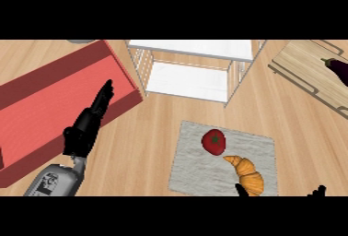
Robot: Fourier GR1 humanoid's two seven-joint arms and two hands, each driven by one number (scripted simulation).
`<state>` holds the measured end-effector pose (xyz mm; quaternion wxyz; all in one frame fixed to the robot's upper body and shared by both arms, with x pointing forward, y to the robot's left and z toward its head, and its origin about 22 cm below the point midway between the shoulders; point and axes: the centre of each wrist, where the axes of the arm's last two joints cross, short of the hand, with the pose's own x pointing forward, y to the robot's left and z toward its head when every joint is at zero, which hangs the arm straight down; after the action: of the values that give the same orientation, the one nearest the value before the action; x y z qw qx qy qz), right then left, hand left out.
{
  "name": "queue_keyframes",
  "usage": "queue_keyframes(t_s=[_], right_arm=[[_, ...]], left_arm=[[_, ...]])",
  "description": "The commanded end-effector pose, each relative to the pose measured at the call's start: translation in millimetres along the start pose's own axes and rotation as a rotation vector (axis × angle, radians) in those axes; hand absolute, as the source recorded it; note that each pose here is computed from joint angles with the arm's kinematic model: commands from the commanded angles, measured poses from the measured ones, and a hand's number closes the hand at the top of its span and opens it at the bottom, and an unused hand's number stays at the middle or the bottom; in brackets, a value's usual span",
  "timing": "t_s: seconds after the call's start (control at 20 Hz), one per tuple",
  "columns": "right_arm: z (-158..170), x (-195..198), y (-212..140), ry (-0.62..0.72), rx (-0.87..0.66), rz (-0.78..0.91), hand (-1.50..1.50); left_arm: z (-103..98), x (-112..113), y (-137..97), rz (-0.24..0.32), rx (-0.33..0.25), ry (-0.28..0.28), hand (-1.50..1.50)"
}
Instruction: Pick the tomato from the placemat and place it in the tiered shelf
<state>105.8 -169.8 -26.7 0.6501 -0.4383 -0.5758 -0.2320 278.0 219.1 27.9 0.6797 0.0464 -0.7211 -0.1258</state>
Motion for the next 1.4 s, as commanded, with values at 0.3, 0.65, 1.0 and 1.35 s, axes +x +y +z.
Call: queue_keyframes(t_s=[0.3, 0.65, 1.0, 1.35], right_arm=[[15, -27, -34, 0.179, 0.233, 0.296, -1.5], [15, -8, -29, 0.245, 0.293, 0.407, -1.5], [4, 38, -18, 0.255, 0.269, 0.501, -1.5], [-8, 99, 8, 0.239, 0.212, 0.598, -1.5]], left_arm=[[-4, 4, -11, -0.007, -0.046, -0.017, 0.0], [-10, 8, -18, 0.014, -0.056, -0.015, 0.0], [-7, 4, -12, -0.009, -0.039, 0.005, 0.0], [-7, 0, -15, 0.0, -0.031, 0.01, 0.0]])
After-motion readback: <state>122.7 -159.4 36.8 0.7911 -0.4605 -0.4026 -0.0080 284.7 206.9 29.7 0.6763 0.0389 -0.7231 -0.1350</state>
